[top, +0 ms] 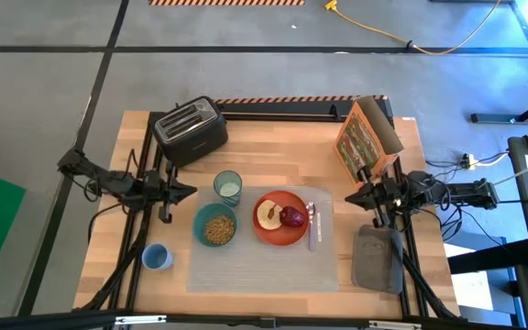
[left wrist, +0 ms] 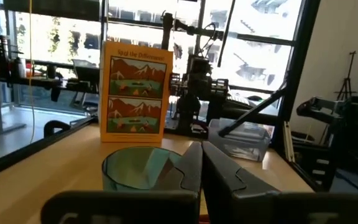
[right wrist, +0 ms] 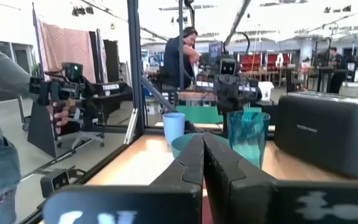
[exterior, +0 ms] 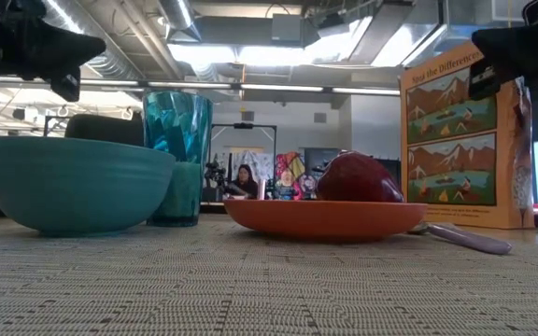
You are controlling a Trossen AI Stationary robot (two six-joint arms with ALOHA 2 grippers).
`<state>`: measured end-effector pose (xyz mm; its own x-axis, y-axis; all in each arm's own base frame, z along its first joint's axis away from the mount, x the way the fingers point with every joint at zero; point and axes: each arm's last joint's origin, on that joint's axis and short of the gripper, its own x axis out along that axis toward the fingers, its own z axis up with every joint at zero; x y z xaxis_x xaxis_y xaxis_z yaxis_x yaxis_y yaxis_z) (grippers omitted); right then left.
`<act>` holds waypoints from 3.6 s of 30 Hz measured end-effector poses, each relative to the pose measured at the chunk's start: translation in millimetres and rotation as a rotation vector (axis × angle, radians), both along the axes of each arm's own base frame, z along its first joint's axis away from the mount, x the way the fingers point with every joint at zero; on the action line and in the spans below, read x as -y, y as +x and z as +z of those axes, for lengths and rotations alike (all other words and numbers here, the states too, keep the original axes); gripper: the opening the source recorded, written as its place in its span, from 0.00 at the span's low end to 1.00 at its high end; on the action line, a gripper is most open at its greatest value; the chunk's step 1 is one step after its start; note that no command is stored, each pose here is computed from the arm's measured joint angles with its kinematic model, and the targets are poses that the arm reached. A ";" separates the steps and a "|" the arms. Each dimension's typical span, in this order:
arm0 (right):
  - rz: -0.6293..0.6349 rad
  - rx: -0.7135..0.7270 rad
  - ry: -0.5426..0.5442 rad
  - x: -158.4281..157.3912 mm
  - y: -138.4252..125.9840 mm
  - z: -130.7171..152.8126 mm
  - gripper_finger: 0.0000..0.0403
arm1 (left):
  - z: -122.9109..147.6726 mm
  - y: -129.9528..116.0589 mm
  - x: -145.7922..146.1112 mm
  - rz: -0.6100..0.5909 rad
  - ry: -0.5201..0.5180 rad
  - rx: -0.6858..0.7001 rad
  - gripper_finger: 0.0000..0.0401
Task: Arrange a breakfast setting
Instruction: Return to Home Position
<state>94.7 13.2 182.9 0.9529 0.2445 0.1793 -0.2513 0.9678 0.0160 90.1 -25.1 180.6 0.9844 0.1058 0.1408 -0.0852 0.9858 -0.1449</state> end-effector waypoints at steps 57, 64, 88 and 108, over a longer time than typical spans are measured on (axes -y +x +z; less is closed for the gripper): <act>-0.015 -0.136 -0.002 0.3 1.6 -12.9 0.00 | -4.7 6.9 -16.9 -0.104 0.057 -0.037 0.00; -0.015 -0.136 -0.002 0.3 1.6 -13.0 0.00 | -4.7 6.9 -16.9 -0.103 0.057 -0.038 0.00; -0.014 -0.137 -0.002 0.3 1.6 -13.0 0.00 | -4.6 6.9 -16.9 -0.103 0.057 -0.037 0.00; -0.014 -0.138 -0.002 0.3 1.6 -13.1 0.00 | -4.6 6.9 -16.9 -0.103 0.057 -0.037 0.00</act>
